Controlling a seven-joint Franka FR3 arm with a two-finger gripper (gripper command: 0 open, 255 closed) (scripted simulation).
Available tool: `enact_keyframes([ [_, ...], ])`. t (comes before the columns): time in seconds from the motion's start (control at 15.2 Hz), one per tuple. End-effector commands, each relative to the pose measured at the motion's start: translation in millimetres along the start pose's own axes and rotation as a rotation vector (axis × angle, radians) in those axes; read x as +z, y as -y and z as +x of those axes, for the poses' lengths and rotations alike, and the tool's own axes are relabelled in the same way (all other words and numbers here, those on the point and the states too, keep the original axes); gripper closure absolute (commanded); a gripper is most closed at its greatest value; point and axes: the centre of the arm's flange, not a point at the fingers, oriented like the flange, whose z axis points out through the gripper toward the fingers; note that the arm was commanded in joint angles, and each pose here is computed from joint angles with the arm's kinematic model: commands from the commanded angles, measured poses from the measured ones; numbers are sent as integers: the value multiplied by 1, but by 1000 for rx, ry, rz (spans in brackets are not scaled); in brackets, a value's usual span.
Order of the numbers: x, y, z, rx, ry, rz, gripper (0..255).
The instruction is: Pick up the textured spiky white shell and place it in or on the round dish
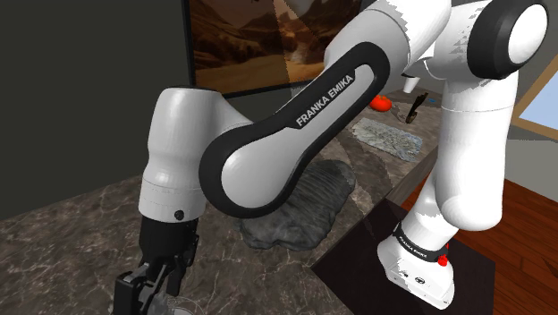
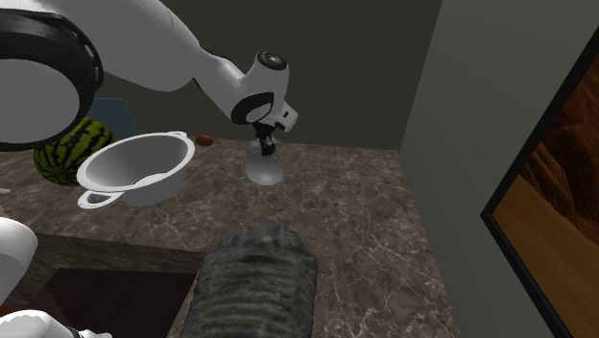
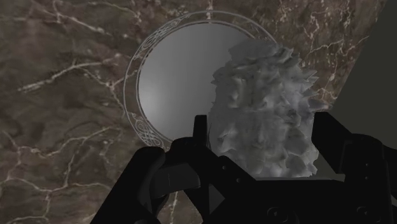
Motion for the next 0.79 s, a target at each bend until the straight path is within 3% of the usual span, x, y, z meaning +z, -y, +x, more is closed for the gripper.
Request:
enact_keyframes([
  [0.0,0,0,0,0,-1,0,0],
  [0.33,0,0,0,0,-1,0,0],
  [0.59,-50,0,0,0,-1,0,0],
  [0.73,-50,0,0,0,-1,0,0],
])
